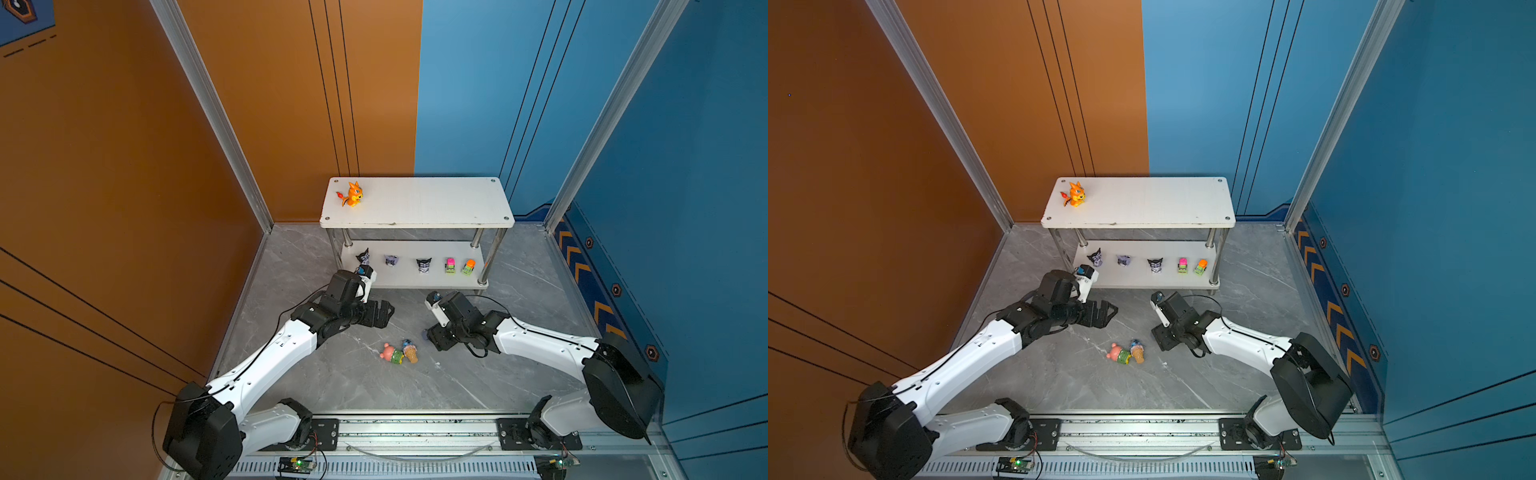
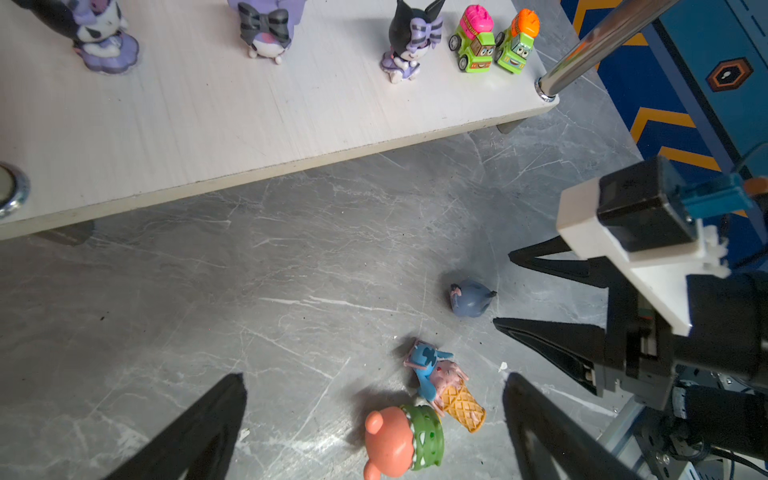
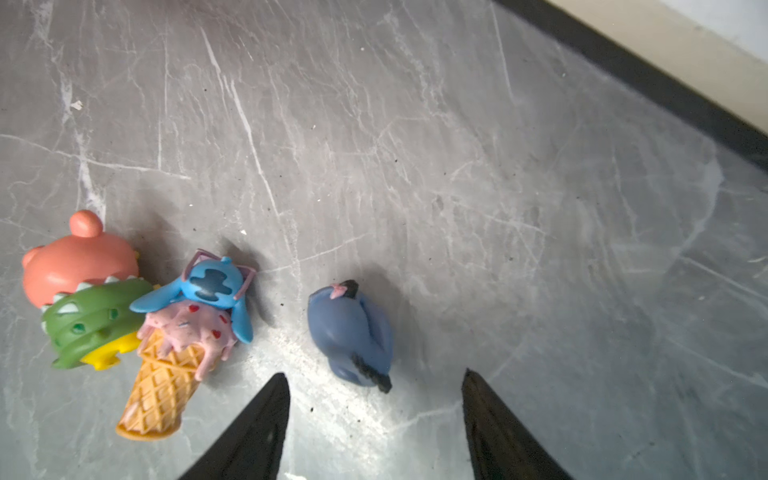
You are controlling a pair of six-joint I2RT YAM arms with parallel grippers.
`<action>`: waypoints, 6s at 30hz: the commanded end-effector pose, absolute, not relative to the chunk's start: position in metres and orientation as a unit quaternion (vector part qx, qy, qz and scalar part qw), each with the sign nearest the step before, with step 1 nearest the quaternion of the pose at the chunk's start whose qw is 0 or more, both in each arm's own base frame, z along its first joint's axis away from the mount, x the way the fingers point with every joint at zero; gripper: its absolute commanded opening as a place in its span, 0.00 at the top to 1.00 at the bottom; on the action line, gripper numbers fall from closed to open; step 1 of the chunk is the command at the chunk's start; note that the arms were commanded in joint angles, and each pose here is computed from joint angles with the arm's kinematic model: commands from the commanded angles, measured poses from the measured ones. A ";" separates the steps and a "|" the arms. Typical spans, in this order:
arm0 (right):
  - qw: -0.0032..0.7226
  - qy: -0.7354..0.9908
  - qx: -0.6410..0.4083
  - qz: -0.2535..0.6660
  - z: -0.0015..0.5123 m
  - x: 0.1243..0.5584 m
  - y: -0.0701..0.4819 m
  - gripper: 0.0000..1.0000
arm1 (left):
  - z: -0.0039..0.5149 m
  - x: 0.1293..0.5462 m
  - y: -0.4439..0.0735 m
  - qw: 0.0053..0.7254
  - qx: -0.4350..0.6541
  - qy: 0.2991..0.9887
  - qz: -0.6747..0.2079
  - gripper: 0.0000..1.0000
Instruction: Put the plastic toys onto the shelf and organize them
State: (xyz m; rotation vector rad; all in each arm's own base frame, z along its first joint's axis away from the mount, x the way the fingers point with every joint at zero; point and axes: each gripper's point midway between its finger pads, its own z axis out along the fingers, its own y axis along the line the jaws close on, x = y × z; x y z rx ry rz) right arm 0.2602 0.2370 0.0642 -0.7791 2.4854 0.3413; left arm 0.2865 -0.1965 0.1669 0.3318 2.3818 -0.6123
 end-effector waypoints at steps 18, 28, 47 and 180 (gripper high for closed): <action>0.226 0.895 -0.337 0.183 0.028 0.266 0.251 0.43 | 0.164 0.292 -0.194 0.326 0.120 0.907 -0.239 0.02; 0.228 0.895 -0.336 0.183 0.030 0.269 0.254 0.65 | 0.162 0.294 -0.192 0.326 0.117 0.907 -0.241 0.02; 0.161 0.950 -0.265 -0.035 0.069 0.247 0.208 0.80 | 0.166 0.293 -0.196 0.329 0.119 0.900 -0.259 0.02; 0.209 0.954 -0.205 0.062 0.152 0.232 0.208 0.76 | 0.173 0.291 -0.201 0.331 0.120 0.893 -0.282 0.01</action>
